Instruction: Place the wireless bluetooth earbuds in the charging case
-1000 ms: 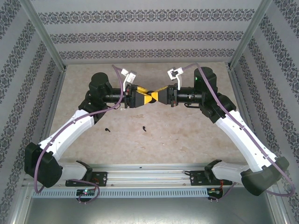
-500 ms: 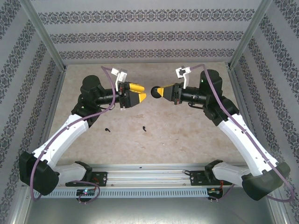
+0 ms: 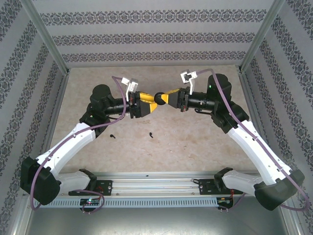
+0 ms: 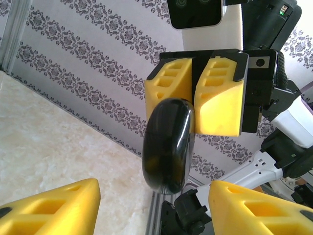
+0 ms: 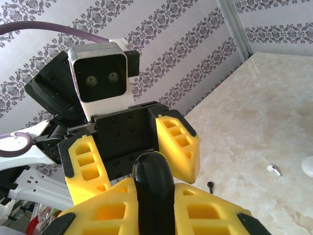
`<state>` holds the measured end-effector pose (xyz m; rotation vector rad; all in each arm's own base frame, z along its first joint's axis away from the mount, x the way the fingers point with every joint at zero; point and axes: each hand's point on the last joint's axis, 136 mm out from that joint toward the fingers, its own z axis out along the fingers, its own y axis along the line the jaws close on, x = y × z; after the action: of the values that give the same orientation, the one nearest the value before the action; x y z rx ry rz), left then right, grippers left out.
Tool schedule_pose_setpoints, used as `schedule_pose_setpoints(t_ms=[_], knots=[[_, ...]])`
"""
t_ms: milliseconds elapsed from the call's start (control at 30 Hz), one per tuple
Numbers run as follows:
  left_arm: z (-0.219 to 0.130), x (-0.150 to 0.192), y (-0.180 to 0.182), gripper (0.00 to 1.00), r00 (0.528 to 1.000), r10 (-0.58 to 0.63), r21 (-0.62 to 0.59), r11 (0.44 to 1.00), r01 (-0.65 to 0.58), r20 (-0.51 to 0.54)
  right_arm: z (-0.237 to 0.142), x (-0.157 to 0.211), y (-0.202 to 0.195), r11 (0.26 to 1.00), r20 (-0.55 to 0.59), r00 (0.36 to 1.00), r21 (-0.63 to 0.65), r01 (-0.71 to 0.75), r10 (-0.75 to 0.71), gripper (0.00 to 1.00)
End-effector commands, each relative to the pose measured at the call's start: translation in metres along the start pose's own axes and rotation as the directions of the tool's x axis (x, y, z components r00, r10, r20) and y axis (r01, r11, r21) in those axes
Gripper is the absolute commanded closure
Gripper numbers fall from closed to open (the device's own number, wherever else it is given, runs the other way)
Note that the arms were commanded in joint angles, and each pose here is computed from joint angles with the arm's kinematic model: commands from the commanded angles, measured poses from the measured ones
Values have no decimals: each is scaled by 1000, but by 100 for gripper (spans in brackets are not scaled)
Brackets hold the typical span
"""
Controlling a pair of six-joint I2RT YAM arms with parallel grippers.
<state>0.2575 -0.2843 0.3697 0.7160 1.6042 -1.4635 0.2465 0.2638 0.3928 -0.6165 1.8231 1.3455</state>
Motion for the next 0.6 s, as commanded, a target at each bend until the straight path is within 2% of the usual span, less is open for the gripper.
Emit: schedule_pose_setpoints(t_ms=[0, 200, 467, 567], knots=[[3, -9, -10, 45, 996, 85, 28, 996, -86, 32, 1, -4, 13, 998, 3, 999, -47, 47, -47, 86], [3, -7, -13, 57, 995, 91, 42, 995, -92, 27, 3, -2, 15, 997, -5, 999, -53, 49, -49, 86], [5, -10, -14, 57, 996, 79, 60, 995, -81, 48, 7, 1, 16, 997, -18, 999, -63, 49, -50, 86], [6, -7, -14, 64, 996, 76, 74, 994, -78, 36, 7, 0, 15, 997, -17, 999, -60, 48, -50, 86]])
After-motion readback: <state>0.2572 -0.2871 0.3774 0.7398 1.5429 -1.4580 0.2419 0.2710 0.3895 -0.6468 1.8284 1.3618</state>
